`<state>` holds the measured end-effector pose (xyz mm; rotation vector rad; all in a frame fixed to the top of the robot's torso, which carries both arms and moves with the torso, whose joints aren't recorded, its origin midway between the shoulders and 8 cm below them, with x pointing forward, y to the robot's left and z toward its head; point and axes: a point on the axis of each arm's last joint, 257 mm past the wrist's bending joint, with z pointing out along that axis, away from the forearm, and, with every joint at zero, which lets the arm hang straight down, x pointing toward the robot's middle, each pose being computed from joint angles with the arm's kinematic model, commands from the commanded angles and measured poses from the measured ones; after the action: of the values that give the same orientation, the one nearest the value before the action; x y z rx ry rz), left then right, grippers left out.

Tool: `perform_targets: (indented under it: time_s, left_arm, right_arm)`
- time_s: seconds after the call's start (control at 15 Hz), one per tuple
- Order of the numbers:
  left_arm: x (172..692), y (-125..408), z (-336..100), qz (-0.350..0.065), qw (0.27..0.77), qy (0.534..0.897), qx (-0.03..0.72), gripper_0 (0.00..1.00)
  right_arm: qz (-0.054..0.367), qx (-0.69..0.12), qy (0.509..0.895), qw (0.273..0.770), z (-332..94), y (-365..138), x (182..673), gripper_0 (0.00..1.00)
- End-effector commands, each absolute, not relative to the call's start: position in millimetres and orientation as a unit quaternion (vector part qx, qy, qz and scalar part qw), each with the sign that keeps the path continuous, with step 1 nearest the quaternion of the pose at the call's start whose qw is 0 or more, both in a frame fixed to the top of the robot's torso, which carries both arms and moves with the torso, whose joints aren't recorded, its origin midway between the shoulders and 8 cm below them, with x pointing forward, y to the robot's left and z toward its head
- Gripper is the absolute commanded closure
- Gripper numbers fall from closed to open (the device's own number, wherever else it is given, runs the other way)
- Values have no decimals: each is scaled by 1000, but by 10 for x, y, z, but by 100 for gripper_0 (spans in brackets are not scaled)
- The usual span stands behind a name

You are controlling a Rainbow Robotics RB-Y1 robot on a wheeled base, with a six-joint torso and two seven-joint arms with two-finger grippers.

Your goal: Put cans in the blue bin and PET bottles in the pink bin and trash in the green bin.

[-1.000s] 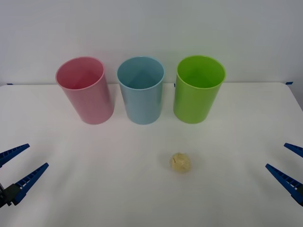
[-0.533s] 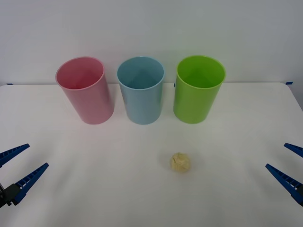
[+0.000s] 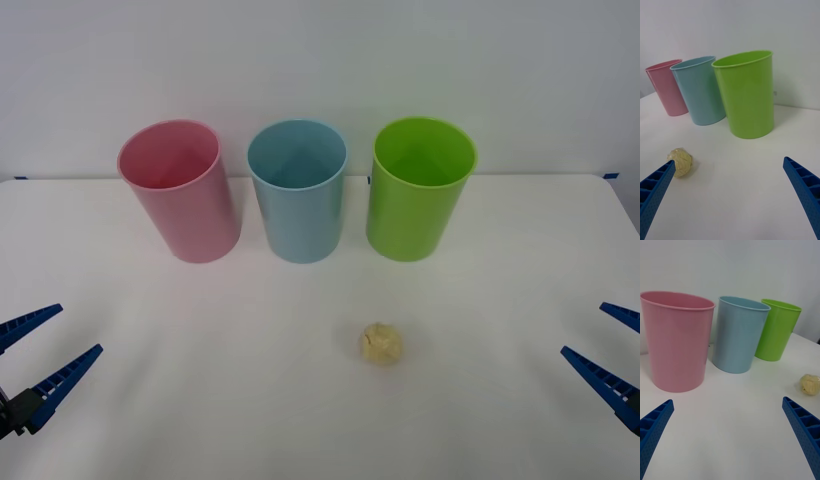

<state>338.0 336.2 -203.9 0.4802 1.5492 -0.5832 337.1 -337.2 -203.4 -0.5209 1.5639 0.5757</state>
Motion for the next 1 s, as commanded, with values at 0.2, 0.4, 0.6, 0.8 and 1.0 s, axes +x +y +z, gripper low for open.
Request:
perform_targets:
  time_s: [0.2,0.4,0.6,0.8,1.0]
  left_arm:
    - [3380,3362,-2039,-257,651,682,211,0]
    - [3380,3362,-2039,-257,651,682,211,0]
    - [3380,3362,-2039,-257,651,682,211,0]
    - [3380,3362,-2039,-257,651,682,211,0]
    - [3380,3362,-2039,-257,651,682,211,0]
  right_arm:
    - [253,-229,686,643,-2034,-3372,3371,0]
    - [253,-229,686,643,-2034,-3372,3371,0]
    - [253,-229,686,643,-2034,-3372,3371,0]
    - [253,-229,686,643,-2034,-3372,3371,0]
    - [245,-229,688,644,-2080,-3368,3388,0]
